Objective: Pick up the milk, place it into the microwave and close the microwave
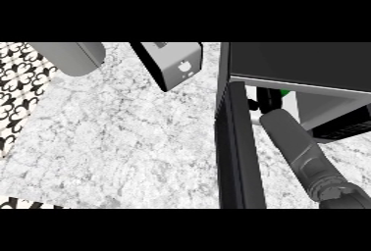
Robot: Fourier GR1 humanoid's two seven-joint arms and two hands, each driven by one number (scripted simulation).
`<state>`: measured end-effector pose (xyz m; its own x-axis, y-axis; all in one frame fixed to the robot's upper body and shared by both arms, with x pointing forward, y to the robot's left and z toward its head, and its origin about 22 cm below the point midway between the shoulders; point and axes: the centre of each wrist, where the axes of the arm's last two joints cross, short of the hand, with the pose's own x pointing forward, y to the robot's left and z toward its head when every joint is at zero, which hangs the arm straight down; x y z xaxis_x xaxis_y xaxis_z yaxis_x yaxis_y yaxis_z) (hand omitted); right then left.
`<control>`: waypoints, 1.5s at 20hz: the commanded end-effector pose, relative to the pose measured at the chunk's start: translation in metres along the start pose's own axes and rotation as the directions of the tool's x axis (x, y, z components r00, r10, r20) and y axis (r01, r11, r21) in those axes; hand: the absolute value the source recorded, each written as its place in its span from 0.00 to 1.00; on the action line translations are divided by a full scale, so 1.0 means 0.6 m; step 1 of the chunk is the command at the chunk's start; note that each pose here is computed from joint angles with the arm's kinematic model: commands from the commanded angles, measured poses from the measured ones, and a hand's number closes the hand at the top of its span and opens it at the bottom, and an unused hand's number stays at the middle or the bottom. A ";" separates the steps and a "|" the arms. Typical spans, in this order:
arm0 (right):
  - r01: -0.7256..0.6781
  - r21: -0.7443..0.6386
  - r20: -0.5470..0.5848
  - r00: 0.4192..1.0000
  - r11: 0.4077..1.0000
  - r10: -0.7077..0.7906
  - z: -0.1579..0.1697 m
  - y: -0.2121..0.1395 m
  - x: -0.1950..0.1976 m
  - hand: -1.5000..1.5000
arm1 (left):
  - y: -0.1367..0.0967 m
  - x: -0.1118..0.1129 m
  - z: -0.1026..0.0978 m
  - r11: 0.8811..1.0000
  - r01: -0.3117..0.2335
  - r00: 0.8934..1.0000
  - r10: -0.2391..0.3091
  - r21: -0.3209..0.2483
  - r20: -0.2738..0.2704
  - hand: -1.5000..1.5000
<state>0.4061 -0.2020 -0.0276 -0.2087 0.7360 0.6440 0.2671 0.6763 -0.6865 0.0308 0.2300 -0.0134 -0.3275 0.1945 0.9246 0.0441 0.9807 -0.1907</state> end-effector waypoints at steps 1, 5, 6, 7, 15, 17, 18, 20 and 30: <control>0.208 0.000 0.009 0.978 0.978 -0.208 -0.010 0.014 0.027 0.00 | -0.012 -0.002 0.000 1.000 -0.011 1.000 0.011 0.008 0.011 0.00; 0.310 0.021 -0.019 0.951 0.950 -0.310 0.026 0.019 -0.006 0.00 | -0.004 0.005 0.000 1.000 0.002 1.000 -0.002 0.002 0.025 0.00; 0.356 -0.001 -0.024 0.934 0.934 -0.356 0.015 0.005 -0.011 0.00 | 0.003 0.006 0.009 1.000 0.001 1.000 -0.001 0.006 0.003 0.00; 0.385 0.024 -0.031 0.923 0.922 -0.385 0.052 0.027 -0.022 0.00 | -0.006 0.010 0.003 1.000 -0.001 1.000 0.001 -0.003 0.016 0.00; 0.538 0.044 -0.051 0.843 0.842 -0.536 0.121 0.039 -0.066 0.00 | -0.018 0.015 0.018 1.000 0.004 1.000 -0.004 0.013 -0.009 0.00; 0.544 0.050 -0.052 0.839 0.838 -0.542 0.164 0.034 -0.098 0.00 | -0.021 0.006 0.038 0.999 0.012 1.000 -0.011 0.034 -0.013 0.00; 0.552 0.041 -0.035 0.834 0.833 -0.551 0.134 0.019 -0.093 0.00 | -0.021 0.010 0.026 0.999 0.023 1.000 -0.023 0.034 -0.006 0.00; 0.574 0.059 -0.024 0.818 0.816 -0.574 0.150 0.024 -0.099 0.00 | 0.004 0.024 -0.005 0.999 0.009 1.000 -0.009 0.037 -0.017 0.00; 0.692 0.135 -0.039 0.719 0.709 -0.694 0.232 -0.001 -0.158 0.00 | -0.046 0.011 0.011 1.000 0.025 0.997 -0.025 0.005 -0.078 0.00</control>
<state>0.3091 -0.2485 -0.1281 -0.2424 0.1423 0.9597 -0.0183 0.9883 -0.1512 0.0181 0.2131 -0.0050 -0.2770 0.1763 0.9445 0.0247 0.9840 -0.1765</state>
